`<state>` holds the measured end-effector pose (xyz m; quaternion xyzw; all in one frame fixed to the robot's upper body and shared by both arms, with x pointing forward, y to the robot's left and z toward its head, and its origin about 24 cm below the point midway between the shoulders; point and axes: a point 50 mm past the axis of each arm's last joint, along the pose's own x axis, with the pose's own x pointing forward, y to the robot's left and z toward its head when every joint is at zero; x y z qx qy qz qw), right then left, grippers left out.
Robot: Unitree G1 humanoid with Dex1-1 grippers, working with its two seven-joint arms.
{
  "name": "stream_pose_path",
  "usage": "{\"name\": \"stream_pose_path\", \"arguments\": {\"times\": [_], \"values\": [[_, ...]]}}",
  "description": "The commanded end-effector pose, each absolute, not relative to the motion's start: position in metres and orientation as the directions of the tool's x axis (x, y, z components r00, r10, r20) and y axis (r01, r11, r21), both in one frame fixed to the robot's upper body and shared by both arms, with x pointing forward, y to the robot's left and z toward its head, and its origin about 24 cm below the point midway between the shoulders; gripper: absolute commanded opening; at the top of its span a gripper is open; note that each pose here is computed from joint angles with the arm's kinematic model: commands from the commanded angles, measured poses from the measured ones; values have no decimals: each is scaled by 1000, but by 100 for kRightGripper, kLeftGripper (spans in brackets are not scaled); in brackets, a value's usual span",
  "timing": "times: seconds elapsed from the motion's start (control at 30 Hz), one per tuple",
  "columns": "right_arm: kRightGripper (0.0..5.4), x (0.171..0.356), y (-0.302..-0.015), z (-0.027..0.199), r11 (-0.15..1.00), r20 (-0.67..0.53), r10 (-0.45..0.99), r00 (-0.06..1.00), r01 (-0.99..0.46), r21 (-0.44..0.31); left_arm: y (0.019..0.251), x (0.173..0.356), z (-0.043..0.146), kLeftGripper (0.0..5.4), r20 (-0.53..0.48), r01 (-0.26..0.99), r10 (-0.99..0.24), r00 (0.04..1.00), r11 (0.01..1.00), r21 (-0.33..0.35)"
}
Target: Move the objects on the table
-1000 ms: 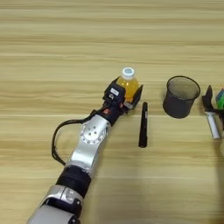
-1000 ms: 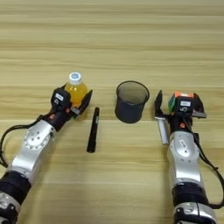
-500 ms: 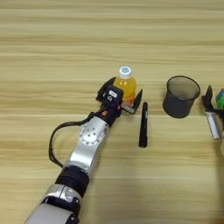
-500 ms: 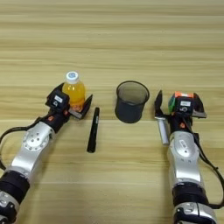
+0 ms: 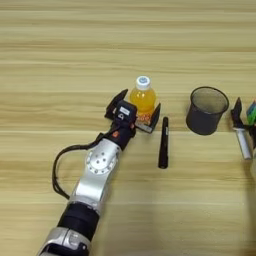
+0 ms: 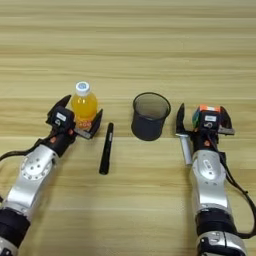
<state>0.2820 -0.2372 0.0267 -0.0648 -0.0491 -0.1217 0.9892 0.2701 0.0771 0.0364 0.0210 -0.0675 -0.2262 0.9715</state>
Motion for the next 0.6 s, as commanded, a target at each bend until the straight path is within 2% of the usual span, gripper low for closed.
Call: {"name": "stream_pose_path", "arguments": {"times": [0.03, 0.3, 0.6], "values": [[540, 285, -234, 30, 963, 120, -230, 966, 244, -113, 82, 260, 38, 537, 103, 433, -438, 893, 899, 69], [540, 286, -231, 31, 964, 122, -229, 966, 242, -111, 88, 237, 43, 537, 86, 444, -447, 890, 894, 51], [540, 287, -226, 32, 964, 129, -229, 965, 243, -108, 82, 206, 26, 537, -10, 499, -499, 867, 866, 21]]}}
